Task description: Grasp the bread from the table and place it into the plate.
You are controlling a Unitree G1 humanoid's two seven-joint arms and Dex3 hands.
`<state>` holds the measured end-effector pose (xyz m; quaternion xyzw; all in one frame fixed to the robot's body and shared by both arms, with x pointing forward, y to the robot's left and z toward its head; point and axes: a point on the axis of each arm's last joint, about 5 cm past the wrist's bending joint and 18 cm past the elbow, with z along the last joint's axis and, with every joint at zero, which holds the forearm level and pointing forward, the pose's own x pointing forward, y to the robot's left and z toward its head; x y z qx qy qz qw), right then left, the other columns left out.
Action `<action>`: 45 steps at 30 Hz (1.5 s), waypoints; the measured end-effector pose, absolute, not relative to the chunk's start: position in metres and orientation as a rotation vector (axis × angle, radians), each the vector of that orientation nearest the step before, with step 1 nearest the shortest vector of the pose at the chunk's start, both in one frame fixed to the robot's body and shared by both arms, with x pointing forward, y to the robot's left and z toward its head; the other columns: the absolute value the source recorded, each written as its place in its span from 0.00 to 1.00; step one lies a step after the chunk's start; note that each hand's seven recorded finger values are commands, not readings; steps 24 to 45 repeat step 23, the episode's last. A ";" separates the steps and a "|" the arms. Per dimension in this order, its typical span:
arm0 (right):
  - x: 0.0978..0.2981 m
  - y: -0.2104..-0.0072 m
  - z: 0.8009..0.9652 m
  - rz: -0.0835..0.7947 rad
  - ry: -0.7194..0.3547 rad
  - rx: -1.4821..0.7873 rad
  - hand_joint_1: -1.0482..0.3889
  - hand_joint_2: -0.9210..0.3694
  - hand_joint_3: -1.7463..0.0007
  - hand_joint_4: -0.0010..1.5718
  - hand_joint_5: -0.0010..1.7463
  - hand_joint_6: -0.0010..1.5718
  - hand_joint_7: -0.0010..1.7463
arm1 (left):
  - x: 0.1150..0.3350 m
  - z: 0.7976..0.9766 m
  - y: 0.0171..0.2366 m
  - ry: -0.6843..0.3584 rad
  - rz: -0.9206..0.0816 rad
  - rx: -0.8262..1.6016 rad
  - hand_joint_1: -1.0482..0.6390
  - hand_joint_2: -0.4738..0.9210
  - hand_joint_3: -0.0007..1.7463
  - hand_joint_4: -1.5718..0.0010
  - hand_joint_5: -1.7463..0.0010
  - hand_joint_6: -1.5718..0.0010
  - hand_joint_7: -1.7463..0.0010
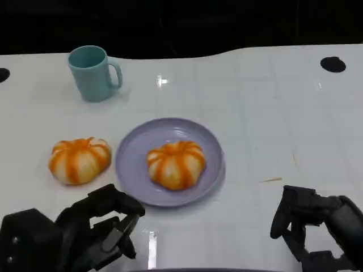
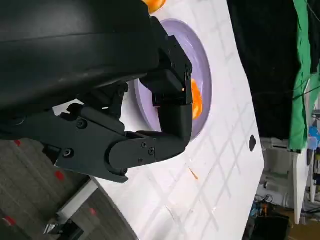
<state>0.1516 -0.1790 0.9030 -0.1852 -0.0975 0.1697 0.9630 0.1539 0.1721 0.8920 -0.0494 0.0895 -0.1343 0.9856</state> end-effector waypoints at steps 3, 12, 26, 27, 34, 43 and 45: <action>0.151 -0.179 0.900 0.337 -0.195 -0.378 0.67 0.36 0.24 0.61 1.00 0.45 0.95 | 0.154 0.892 0.172 0.173 -0.269 -0.097 0.40 0.99 0.29 0.55 0.00 0.58 0.22; 0.154 -0.176 0.898 0.337 -0.201 -0.387 0.66 0.38 0.24 0.62 1.00 0.46 0.96 | 0.154 0.889 0.173 0.185 -0.265 -0.098 0.40 0.98 0.31 0.55 0.00 0.57 0.28; 0.156 -0.174 0.897 0.343 -0.208 -0.395 0.68 0.40 0.21 0.61 1.00 0.46 0.94 | 0.154 0.887 0.175 0.179 -0.265 -0.095 0.39 0.98 0.31 0.55 0.00 0.57 0.24; 0.156 -0.174 0.897 0.343 -0.208 -0.395 0.68 0.40 0.21 0.61 1.00 0.46 0.94 | 0.154 0.887 0.175 0.179 -0.265 -0.095 0.39 0.98 0.31 0.55 0.00 0.57 0.24; 0.156 -0.174 0.897 0.343 -0.208 -0.395 0.68 0.40 0.21 0.61 1.00 0.46 0.94 | 0.154 0.887 0.175 0.179 -0.265 -0.095 0.39 0.98 0.31 0.55 0.00 0.57 0.24; 0.156 -0.174 0.897 0.343 -0.208 -0.395 0.68 0.40 0.21 0.61 1.00 0.46 0.94 | 0.154 0.887 0.175 0.179 -0.265 -0.095 0.39 0.98 0.31 0.55 0.00 0.57 0.24; 0.156 -0.174 0.897 0.343 -0.208 -0.395 0.68 0.40 0.21 0.61 1.00 0.46 0.94 | 0.154 0.887 0.175 0.179 -0.265 -0.095 0.39 0.98 0.31 0.55 0.00 0.57 0.24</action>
